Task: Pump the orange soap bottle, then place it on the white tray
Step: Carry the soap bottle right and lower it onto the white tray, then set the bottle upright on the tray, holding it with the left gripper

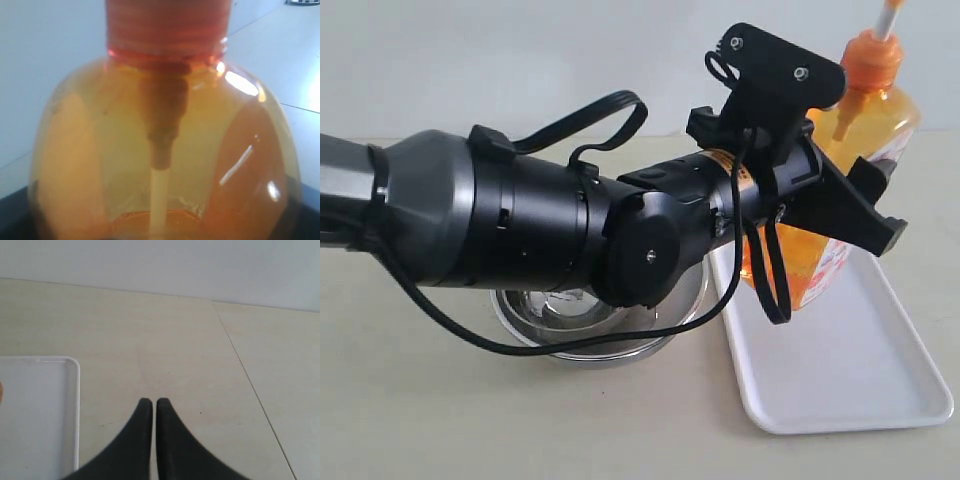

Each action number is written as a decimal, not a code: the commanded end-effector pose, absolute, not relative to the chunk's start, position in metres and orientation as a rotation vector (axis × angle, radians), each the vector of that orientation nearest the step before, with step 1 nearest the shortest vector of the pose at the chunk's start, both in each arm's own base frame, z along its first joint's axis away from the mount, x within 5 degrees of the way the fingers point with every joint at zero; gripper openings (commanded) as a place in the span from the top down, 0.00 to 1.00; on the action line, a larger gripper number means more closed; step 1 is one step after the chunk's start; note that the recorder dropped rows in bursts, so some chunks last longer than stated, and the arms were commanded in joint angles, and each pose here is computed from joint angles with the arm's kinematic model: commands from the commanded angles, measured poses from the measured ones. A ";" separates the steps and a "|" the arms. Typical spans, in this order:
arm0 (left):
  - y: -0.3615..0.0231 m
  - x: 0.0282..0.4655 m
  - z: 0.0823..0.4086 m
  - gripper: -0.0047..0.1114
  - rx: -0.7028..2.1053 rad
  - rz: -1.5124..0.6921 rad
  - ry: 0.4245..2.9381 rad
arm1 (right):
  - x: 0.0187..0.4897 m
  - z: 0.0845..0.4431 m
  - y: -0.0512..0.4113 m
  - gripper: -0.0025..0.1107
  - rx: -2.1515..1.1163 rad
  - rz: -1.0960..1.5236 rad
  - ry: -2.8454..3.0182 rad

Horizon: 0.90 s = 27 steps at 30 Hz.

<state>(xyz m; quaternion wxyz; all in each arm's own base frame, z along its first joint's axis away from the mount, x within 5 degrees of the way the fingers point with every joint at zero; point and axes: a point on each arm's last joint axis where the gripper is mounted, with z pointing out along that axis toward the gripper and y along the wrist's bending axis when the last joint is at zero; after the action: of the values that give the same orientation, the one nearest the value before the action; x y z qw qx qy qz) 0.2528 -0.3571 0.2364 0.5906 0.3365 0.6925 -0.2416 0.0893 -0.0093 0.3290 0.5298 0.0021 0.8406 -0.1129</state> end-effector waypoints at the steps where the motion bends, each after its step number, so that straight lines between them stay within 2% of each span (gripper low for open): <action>1: -0.359 0.254 0.258 0.92 0.716 -0.584 1.494 | 0.090 0.328 -0.009 0.98 -0.013 -0.282 2.003; 10: -0.366 0.258 0.230 0.92 0.749 -0.565 1.551 | 0.090 0.328 -0.009 0.98 -0.018 -0.283 2.004; 27: -0.366 0.259 0.230 0.92 0.737 -0.565 1.535 | 0.090 0.327 -0.009 0.98 -0.018 -0.282 2.006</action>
<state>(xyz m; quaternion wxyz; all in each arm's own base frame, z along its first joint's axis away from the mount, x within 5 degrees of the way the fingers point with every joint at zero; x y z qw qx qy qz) 0.2585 -0.3644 0.2062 0.5796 0.3411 0.7030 -0.2312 0.0893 -0.0093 0.3289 0.5290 -0.0004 0.8409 -0.1140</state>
